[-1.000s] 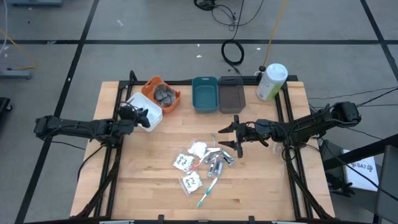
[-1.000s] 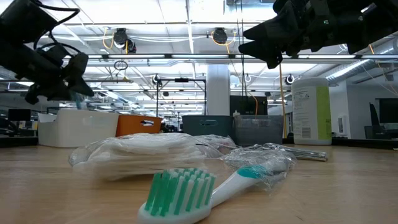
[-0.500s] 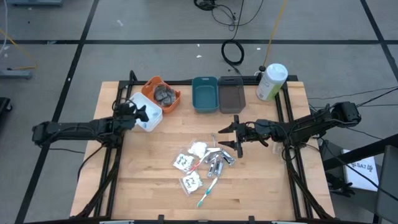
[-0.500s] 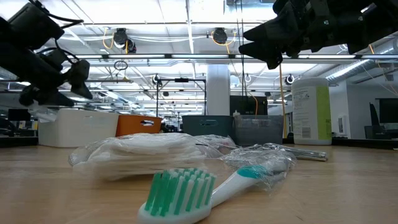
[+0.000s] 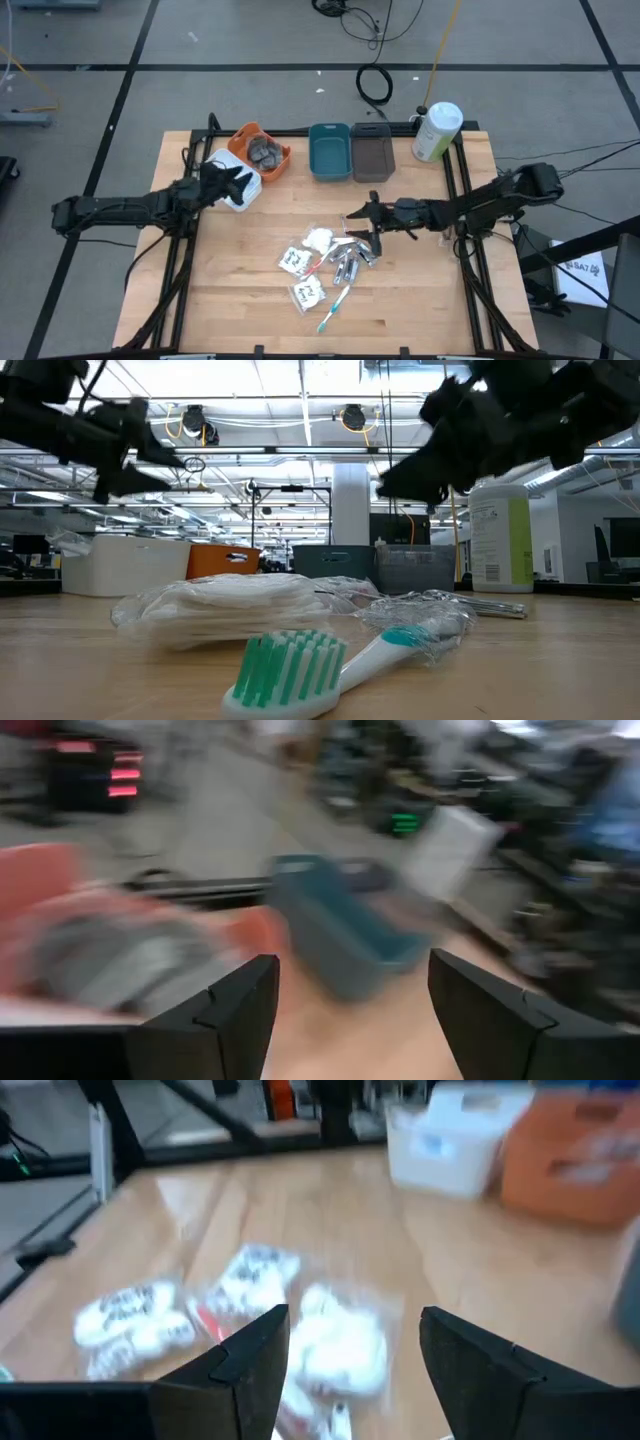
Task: Pick & Place Travel size toiletries
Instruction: Put the orange toothbrush into the white bin
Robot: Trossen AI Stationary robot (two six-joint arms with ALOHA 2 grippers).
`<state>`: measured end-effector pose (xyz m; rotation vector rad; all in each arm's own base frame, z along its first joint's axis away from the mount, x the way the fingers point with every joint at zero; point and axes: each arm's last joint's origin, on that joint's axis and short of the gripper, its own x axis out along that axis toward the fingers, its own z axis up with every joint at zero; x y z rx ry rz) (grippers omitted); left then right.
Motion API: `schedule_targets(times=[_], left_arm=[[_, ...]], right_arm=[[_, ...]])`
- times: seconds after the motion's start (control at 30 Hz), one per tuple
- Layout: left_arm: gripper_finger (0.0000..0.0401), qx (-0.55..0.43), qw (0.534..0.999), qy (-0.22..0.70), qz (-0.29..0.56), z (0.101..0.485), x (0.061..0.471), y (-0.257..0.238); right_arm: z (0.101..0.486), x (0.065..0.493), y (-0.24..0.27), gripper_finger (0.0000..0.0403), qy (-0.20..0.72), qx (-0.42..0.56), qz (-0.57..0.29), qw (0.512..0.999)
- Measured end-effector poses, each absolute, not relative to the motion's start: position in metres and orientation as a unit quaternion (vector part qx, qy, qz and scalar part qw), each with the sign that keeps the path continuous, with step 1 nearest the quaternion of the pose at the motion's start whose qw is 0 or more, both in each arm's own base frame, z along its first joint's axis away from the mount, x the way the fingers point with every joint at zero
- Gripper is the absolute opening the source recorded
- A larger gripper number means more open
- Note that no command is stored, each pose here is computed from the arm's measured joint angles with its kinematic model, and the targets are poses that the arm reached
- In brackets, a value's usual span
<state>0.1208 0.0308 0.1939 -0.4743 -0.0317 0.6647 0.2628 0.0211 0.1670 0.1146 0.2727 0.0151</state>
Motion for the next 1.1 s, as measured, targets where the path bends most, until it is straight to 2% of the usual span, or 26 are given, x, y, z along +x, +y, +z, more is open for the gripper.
schedule_targets(times=[0.13,0.37,0.67,0.83,0.97,1.1], left_arm=[[0.0237,-0.215,0.942,-0.010,0.257,0.197,0.126,0.024],[0.0234,-0.204,0.947,0.012,0.248,0.193,0.133,0.020],[0.0236,-0.203,0.947,0.017,0.249,0.191,0.137,0.021],[0.0237,-0.204,0.947,0.013,0.249,0.191,0.137,0.021],[0.0237,-0.204,0.947,0.011,0.249,0.192,0.137,0.021],[0.0237,-0.204,0.947,0.011,0.249,0.192,0.137,0.021]], right_arm=[[0.153,0.288,0.026,0.0212,0.196,0.070,0.047,0.977],[0.125,0.327,0.034,0.0212,0.350,0.092,0.105,0.926],[0.112,0.345,0.037,0.0212,0.357,0.098,0.125,0.920],[0.112,0.345,0.035,0.0205,0.355,0.084,0.097,0.926],[0.112,0.345,0.034,0.0184,0.357,0.078,0.088,0.927],[0.111,0.344,0.034,0.0147,0.366,0.074,0.088,0.924]])
